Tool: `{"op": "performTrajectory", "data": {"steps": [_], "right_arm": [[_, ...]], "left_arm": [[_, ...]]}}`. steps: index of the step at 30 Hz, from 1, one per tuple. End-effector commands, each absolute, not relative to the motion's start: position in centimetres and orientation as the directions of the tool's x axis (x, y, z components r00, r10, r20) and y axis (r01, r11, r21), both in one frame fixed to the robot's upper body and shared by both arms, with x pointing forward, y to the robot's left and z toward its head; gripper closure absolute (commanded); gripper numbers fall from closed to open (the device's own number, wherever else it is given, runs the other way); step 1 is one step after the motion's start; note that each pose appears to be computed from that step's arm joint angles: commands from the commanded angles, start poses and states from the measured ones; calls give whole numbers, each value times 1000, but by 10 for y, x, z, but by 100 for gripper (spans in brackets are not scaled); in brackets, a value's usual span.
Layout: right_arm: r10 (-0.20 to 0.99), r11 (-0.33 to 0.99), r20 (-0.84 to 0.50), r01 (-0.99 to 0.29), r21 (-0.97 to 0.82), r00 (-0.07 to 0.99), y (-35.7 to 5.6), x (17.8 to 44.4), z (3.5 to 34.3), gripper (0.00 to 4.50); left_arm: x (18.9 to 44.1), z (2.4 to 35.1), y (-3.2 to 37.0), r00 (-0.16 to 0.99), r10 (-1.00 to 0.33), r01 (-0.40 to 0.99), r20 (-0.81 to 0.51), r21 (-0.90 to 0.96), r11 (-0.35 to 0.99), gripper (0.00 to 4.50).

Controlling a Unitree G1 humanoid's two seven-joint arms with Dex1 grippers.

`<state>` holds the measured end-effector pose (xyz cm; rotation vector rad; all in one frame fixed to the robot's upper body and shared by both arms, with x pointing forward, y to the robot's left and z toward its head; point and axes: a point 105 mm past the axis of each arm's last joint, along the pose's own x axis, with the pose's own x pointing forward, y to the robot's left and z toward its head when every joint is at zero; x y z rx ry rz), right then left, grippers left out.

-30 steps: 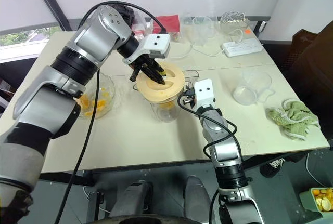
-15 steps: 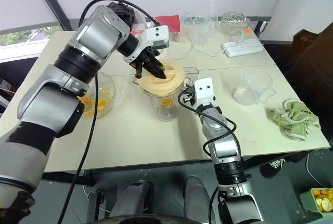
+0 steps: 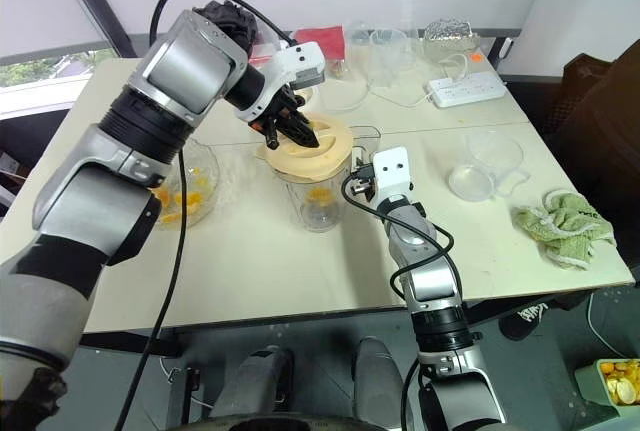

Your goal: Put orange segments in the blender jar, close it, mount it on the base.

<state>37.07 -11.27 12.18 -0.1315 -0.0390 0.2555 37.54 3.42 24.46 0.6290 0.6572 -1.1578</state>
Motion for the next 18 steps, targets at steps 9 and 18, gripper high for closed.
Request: {"op": "performTrajectory", "data": {"steps": [9, 18], "right_arm": [[279, 949, 56, -266, -167, 959, -107, 372, 131, 334], [279, 948, 44, -268, -173, 959, -111, 370, 127, 334]], "left_arm": [[376, 262, 35, 344, -630, 936, -697, 197, 293, 285], [368, 299, 24, 370, -737, 929, -566, 241, 281, 86]]}}
